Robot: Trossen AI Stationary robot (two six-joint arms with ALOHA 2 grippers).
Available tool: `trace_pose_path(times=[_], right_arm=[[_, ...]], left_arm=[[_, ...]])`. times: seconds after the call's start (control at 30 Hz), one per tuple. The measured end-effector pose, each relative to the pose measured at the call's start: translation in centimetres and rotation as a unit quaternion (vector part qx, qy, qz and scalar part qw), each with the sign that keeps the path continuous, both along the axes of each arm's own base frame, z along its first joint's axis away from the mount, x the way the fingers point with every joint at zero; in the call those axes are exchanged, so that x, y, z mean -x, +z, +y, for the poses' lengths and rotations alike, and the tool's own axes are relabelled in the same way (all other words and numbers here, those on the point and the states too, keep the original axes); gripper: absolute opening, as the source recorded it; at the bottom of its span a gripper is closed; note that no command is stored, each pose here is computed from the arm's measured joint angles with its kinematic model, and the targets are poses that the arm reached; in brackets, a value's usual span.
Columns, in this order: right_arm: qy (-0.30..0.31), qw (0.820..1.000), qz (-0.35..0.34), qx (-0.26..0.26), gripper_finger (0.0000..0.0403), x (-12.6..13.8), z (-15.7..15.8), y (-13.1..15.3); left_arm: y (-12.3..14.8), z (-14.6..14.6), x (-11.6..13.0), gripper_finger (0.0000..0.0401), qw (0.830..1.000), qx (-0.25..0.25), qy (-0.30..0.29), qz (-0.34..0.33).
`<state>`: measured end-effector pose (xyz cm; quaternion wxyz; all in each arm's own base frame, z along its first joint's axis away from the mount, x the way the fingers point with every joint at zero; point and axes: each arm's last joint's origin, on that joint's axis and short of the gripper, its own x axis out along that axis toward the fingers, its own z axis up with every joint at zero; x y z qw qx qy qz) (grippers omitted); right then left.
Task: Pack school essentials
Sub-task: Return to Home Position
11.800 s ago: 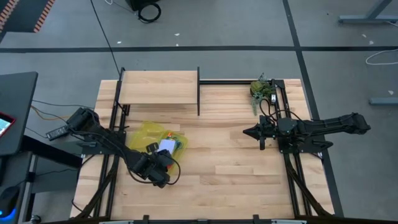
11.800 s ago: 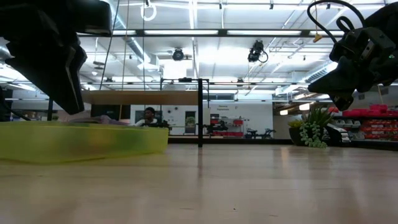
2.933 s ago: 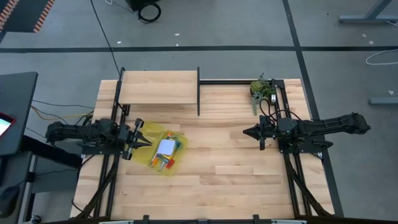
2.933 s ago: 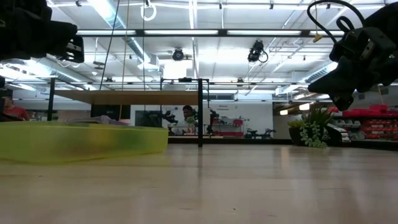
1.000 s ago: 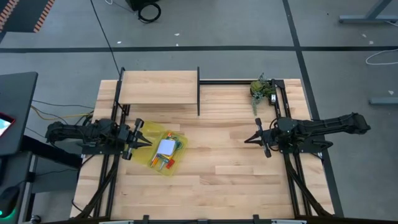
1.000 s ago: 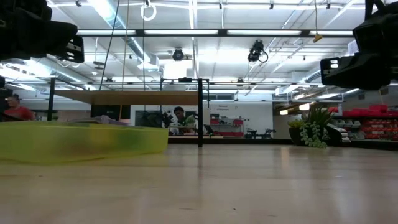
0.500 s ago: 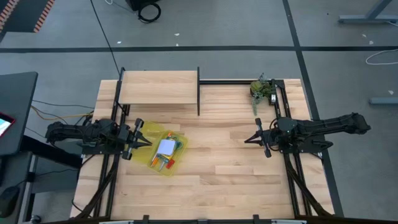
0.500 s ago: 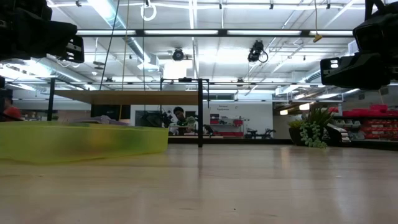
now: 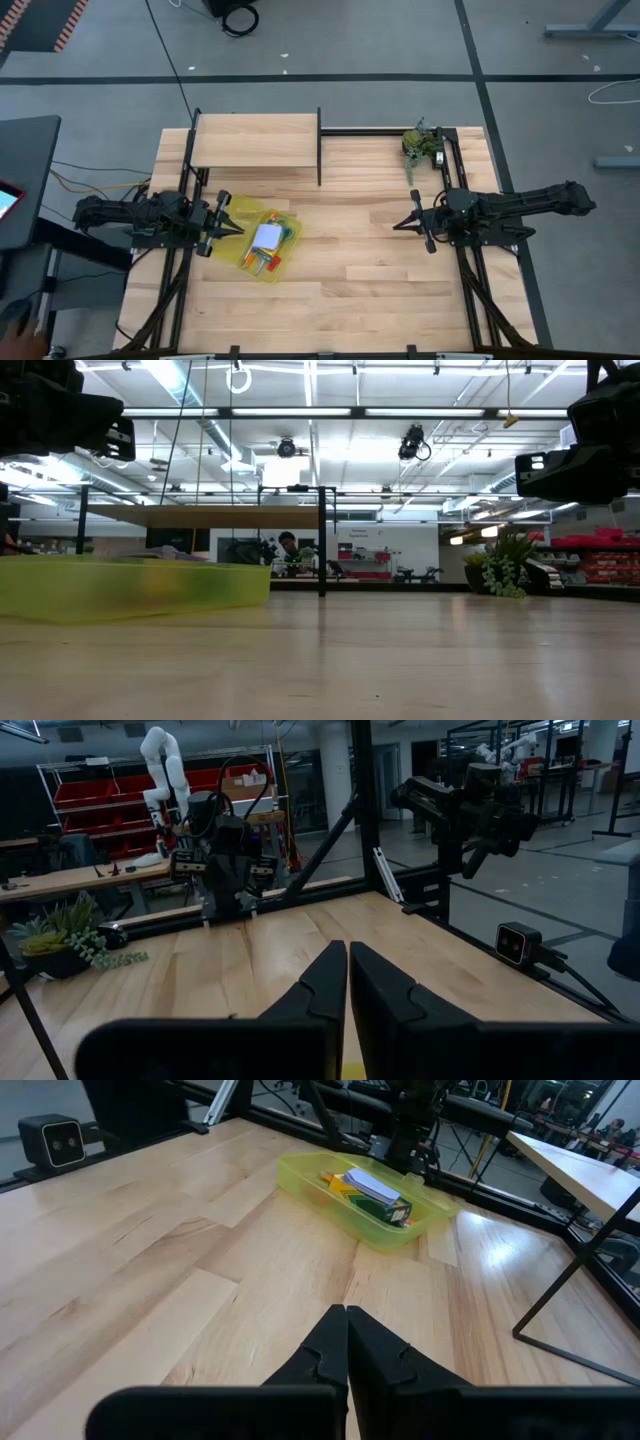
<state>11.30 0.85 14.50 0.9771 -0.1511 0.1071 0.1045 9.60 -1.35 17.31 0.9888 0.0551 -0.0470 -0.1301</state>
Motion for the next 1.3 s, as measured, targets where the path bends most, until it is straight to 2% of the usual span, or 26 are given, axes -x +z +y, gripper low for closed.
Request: trace_pose_path(times=[0.3,0.63,1.0,1.3], right_arm=[[0.0,1.0,0.0,0.0,0.001,0.0,0.0,0.0],[0.0,1.0,0.0,0.0,0.001,0.0,0.0,0.01],[0.0,1.0,0.0,0.0,0.001,0.0,0.0,0.02],[0.0,1.0,0.0,0.0,0.001,0.0,0.0,0.01]], left_arm=[[0.0,0.0,0.0,0.0036,1.0,0.0,0.0,0.0],[0.0,0.0,0.0,0.0023,1.0,0.0,0.0,0.0],[0.0,0.0,0.0,0.0036,1.0,0.0,0.0,0.0],[0.0,0.0,0.0,0.0023,1.0,0.0,0.0,0.0]])
